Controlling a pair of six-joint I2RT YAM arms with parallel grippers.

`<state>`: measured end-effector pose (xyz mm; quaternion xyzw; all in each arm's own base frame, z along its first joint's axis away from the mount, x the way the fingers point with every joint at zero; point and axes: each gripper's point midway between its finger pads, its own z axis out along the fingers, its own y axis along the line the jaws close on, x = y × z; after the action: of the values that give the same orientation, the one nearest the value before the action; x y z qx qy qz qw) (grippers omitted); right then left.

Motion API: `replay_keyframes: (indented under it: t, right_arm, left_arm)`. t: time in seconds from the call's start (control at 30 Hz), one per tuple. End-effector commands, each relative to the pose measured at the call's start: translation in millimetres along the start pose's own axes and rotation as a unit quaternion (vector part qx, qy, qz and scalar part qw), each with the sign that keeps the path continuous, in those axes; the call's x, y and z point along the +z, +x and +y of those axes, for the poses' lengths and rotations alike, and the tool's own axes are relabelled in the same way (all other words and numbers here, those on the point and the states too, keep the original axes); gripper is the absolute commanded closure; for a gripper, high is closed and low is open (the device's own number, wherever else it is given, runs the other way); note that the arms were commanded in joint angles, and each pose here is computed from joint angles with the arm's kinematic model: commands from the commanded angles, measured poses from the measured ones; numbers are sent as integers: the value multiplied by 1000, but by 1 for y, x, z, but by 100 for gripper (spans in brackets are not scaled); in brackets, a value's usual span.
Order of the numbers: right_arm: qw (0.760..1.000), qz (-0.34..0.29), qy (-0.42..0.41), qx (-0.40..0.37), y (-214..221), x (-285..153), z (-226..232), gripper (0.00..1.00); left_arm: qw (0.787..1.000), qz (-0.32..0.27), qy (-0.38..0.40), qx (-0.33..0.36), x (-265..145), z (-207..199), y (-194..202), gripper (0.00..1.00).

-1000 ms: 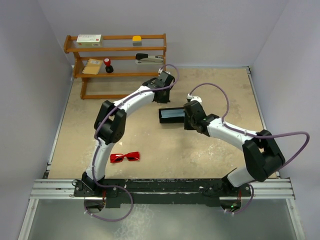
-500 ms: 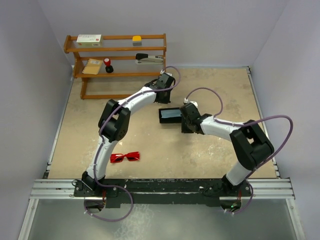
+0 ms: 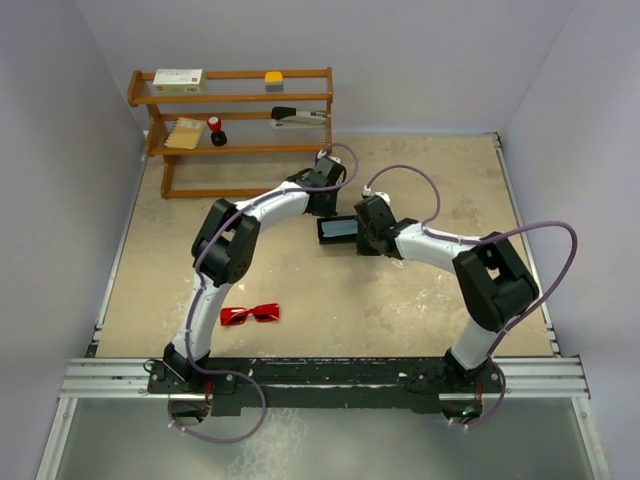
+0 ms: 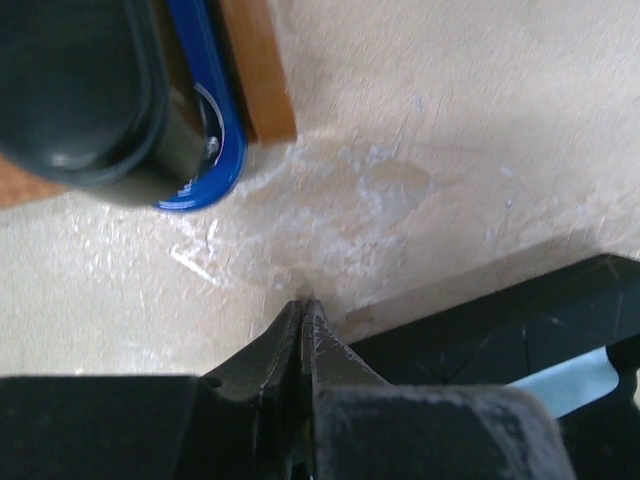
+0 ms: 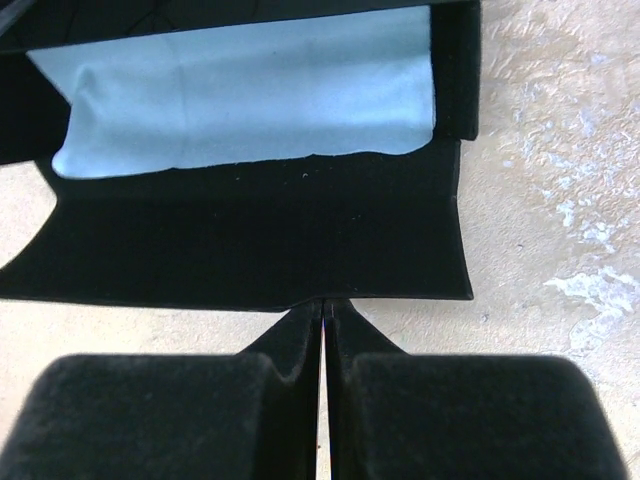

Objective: Organize the sunglasses
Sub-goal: Adjust the sunglasses case at the center of the board.

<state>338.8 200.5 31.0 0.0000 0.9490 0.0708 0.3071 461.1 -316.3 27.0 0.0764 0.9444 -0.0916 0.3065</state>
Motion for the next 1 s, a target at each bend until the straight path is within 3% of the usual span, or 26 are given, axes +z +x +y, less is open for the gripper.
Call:
replay_keyframes:
  t: [0.0,0.97]
  right_arm:
    - [1000,-26,-6,4,-24,-1,5,100]
    - [999,-40,21,10,-4,-38,-28,100]
  left_arm:
    - [1000,-16,21,-5,-27,-8,-6,100]
    - [999,-15,28,-11,-79,-34,37,100]
